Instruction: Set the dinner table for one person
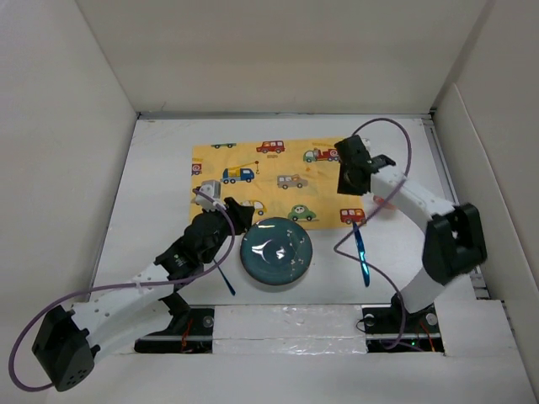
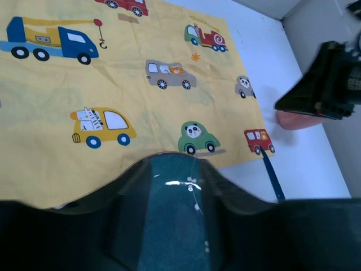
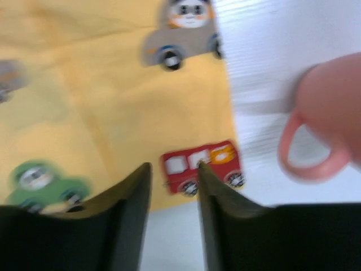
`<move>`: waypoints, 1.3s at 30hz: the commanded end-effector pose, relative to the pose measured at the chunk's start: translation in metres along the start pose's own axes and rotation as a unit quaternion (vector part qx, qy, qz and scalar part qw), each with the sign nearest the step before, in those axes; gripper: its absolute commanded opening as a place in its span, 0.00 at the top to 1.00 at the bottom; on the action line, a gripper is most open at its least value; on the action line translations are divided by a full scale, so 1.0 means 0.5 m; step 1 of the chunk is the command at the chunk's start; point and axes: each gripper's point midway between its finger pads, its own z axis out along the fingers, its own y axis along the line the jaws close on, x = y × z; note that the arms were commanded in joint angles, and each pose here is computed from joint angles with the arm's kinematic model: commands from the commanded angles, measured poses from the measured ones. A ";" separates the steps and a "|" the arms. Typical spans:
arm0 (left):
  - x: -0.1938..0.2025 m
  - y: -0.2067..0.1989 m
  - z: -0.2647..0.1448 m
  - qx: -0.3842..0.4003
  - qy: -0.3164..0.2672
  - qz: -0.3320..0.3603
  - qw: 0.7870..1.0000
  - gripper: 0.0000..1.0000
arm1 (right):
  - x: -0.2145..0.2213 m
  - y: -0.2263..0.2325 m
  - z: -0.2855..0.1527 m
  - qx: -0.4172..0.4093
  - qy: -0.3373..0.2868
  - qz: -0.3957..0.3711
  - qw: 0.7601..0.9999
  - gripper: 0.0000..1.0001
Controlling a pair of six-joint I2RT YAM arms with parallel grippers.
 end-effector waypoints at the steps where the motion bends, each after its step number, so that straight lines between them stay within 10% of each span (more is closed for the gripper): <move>1: -0.038 -0.023 -0.018 0.016 -0.017 -0.012 1.000 0.70 | -0.016 0.121 -0.158 -0.142 -0.110 -0.002 0.984 1.00; 4: -0.045 -0.048 -0.051 0.038 -0.010 -0.020 0.999 0.98 | 0.064 0.168 -0.243 -0.258 -0.148 0.011 0.955 1.00; 9: -0.108 -0.110 -0.115 0.080 -0.025 -0.059 0.995 1.00 | 0.215 0.195 -0.284 -0.451 -0.125 0.056 0.882 1.00; 13: -0.172 -0.129 -0.172 0.089 -0.032 -0.046 0.994 0.94 | 0.297 0.188 -0.238 -0.439 -0.056 0.061 0.894 0.30; 16: -0.211 -0.127 -0.218 0.094 -0.040 -0.032 0.994 0.72 | 0.358 0.186 -0.190 -0.415 -0.011 0.058 0.908 0.20; 26: -0.208 0.013 -0.245 -0.051 -0.057 0.002 0.997 0.55 | 0.403 0.270 -0.144 -0.473 0.053 0.069 0.877 0.40; 31: -0.205 0.011 -0.242 -0.044 -0.059 0.013 0.997 0.54 | 0.408 0.277 -0.120 -0.479 0.067 0.077 0.872 0.73; 33: -0.206 0.016 -0.240 -0.050 -0.060 0.022 0.997 0.53 | 0.408 0.273 -0.111 -0.481 0.074 0.073 0.870 1.00; 39: -0.207 0.020 -0.241 -0.054 -0.062 0.026 0.996 0.53 | 0.375 0.285 -0.208 -0.551 0.074 0.050 0.829 1.00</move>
